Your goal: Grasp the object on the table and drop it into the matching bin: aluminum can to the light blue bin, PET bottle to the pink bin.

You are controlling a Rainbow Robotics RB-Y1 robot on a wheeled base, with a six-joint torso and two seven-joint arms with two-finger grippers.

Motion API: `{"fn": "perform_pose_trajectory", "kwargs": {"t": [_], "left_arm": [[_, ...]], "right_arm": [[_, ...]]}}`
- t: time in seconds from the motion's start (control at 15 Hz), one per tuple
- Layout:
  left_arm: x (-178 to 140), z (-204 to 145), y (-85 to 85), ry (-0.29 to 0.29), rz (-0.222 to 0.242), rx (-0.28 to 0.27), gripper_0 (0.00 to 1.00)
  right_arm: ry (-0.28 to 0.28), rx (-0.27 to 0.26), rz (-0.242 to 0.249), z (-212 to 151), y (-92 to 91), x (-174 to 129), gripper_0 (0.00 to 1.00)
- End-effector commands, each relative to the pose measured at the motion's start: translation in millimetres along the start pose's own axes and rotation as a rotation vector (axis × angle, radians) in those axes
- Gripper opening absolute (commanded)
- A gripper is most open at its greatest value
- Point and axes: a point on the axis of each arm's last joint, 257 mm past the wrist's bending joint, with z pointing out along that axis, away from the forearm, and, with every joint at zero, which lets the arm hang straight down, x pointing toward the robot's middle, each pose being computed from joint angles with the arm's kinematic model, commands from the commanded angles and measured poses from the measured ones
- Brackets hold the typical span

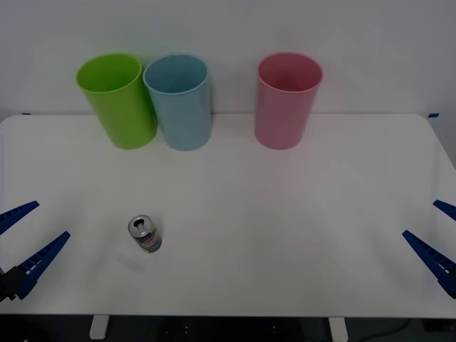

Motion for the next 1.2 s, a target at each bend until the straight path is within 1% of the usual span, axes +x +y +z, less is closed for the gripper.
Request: {"fn": "perform_pose_trajectory", "kwargs": {"t": [0.07, 0.13, 0.2, 0.53, 0.73, 1.07, 1.2], "left_arm": [[0, 0, 0.0, 0.000, 0.000, 0.000, 1.00], [1, 0, 0.8, -0.022, -0.019, -0.016, 1.00], [-5, 0, 0.3, -0.044, -0.025, -0.015, 1.00], [-1, -3, -1.2, -0.034, -0.024, -0.017, 1.00], [15, -6, -1.2, 0.028, -0.001, -0.022, 1.00], [44, -13, -4.5, 0.131, 0.020, -0.024, 1.00], [52, -14, -7.8, 0.151, 0.021, -0.020, 1.00]], "right_arm": [[0.000, 0.000, 0.000, 0, 0.0, 0, 1.00], [0.000, 0.000, 0.000, 0, 0.0, 0, 1.00], [0.000, 0.000, 0.000, 0, 0.0, 0, 1.00], [0.000, 0.000, 0.000, 0, 0.0, 0, 1.00], [0.000, 0.000, 0.000, 0, 0.0, 0, 1.00], [0.000, 0.000, 0.000, 0, 0.0, 0, 1.00], [0.000, 0.000, 0.000, 0, 0.0, 0, 1.00]]}}
